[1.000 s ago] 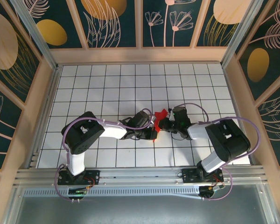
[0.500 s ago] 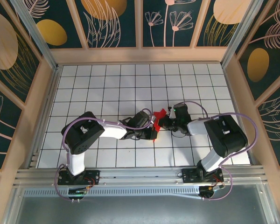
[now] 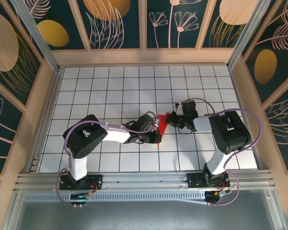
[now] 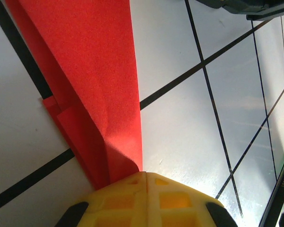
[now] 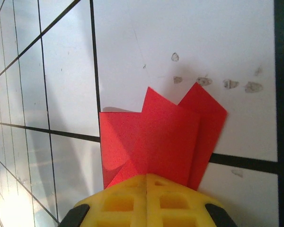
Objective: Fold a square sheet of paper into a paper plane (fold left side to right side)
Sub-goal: Fold the wing for the fifth time at the center of the table.
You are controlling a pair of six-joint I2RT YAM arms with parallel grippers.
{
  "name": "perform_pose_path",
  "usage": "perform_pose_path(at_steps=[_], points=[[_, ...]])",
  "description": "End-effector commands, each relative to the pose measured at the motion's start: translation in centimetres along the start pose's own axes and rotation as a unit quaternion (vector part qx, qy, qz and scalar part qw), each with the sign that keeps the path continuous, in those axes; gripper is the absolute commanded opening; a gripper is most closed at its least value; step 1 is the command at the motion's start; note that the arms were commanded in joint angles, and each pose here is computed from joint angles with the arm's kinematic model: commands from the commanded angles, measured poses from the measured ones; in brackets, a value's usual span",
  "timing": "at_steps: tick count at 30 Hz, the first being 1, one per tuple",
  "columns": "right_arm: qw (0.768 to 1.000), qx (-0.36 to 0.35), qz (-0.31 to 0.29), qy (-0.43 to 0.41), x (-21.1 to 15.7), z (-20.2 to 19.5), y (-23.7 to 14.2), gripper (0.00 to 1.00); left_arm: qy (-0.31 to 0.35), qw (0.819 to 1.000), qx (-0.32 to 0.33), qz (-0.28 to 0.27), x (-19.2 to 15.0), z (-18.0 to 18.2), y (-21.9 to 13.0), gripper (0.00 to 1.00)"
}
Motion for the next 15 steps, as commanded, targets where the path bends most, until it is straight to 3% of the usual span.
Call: perform_pose_path(at_steps=[1, 15], points=[[0.997, -0.061, -0.044, -0.006, 2.4, -2.7, 0.3, 0.00, -0.043, 0.986, 0.140, 0.075, -4.8, 6.7, 0.0, 0.00], [0.997, -0.062, -0.053, 0.010, 5.5, -4.6, 0.5, 0.00, -0.044, 0.986, 0.140, 0.074, -4.8, 6.7, 0.0, 0.00]])
Point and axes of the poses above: each hand's point on the last joint's axis, 136 mm out from that joint toward the fingers, its own y axis out along the fingers, its own z axis along the line the jaws close on, x = y × z, the point moved 6 cm from there along -y, back along the fingers, and after that the axes turned 1 degree about -y, right-handed, at the moved point
